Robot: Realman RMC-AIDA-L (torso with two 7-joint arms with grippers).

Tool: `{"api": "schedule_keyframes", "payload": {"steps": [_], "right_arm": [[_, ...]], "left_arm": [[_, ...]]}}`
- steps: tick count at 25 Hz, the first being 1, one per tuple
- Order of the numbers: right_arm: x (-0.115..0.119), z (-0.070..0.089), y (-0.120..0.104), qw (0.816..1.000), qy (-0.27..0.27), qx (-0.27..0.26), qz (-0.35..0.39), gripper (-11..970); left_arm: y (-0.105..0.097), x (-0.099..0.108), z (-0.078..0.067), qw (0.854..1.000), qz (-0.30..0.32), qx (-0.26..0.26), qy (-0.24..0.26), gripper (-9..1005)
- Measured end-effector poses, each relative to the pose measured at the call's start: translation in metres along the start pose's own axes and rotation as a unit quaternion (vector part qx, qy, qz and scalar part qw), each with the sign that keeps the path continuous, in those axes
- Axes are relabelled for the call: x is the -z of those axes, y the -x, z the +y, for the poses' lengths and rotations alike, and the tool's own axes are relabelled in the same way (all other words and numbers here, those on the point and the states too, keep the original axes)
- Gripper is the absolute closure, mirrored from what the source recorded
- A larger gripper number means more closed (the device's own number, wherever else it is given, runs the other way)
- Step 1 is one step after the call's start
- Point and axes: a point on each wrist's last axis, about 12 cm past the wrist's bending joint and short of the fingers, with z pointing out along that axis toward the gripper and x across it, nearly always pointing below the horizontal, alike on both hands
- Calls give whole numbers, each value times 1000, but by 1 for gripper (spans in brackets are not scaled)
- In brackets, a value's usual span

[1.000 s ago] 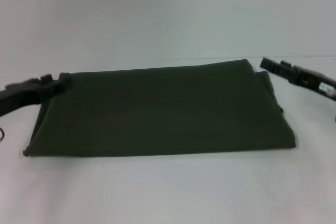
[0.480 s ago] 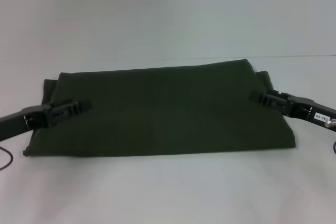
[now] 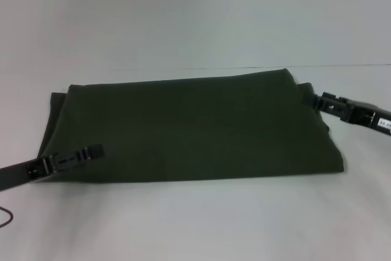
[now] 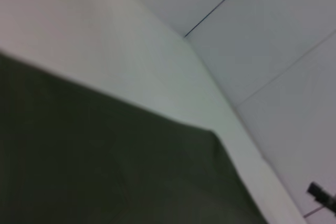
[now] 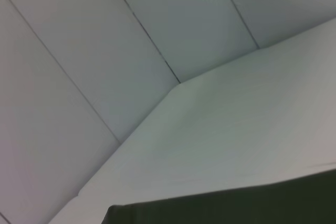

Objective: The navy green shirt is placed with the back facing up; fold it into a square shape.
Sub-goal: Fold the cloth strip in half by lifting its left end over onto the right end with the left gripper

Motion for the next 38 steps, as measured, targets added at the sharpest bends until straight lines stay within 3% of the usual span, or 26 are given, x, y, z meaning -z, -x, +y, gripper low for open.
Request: {"api": "schedule_keyframes", "payload": {"steps": [7,11,19,38], "right_arm": [[-2,0,18,1000,-2,3,-7,104],[-6,0,25,1000,-4,1,-8,104],[-9,0,30,1000,-8,4,-11,105],[-8,-1,38,1000,-11,6,-14,105]], "left_arm": [[3,4,11,997,22,56,43,142],[4,9,25,992,16,101,71,143],[1,14,42,981,17,144,128,144],[3,13,47,976,17,156,152,147]]}}
